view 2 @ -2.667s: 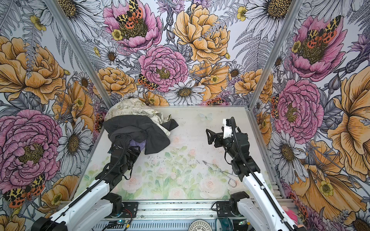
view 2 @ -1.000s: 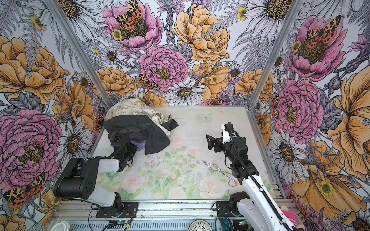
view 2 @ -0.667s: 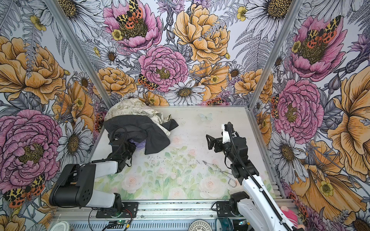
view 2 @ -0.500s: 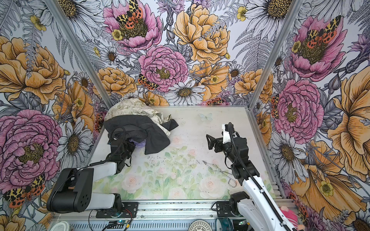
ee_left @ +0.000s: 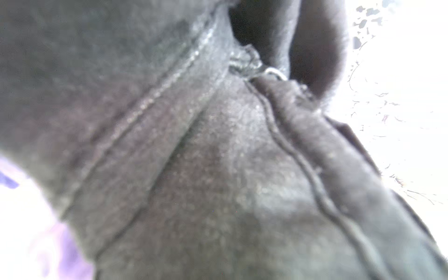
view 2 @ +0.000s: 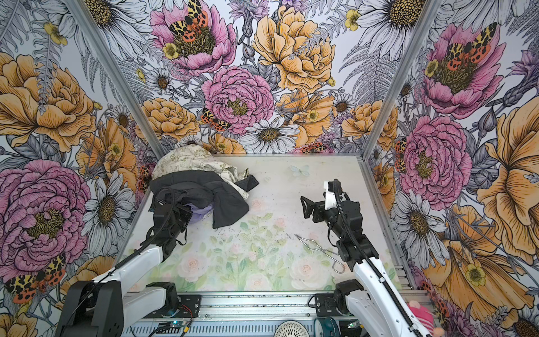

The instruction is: Pick out a specific cloth from the pile

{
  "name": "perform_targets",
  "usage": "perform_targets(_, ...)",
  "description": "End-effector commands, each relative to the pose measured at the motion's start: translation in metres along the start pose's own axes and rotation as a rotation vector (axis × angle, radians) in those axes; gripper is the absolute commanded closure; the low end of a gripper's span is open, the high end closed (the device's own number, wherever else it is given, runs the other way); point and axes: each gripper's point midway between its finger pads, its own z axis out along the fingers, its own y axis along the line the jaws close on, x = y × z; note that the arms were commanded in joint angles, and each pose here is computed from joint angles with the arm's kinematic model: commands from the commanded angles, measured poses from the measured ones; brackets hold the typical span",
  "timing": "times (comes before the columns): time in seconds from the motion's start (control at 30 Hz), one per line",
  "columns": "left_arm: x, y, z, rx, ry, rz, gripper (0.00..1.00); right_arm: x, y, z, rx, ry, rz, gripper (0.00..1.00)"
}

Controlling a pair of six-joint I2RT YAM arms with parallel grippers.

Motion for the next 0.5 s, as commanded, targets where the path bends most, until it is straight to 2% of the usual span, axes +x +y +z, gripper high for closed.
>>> perform_targets(0.0,-0.025,-0.034,-0.012,0.066,-0.078,0.024,1.0,-0.002,0.005,-0.002,-0.018,-0.012,0.008,0.0)
perform_targets(0.47,-0.048,-0.088,-0.022,0.165,-0.094,0.083,1.0,-0.004,0.007,-0.001,-0.027,-0.011,0.015,0.01)
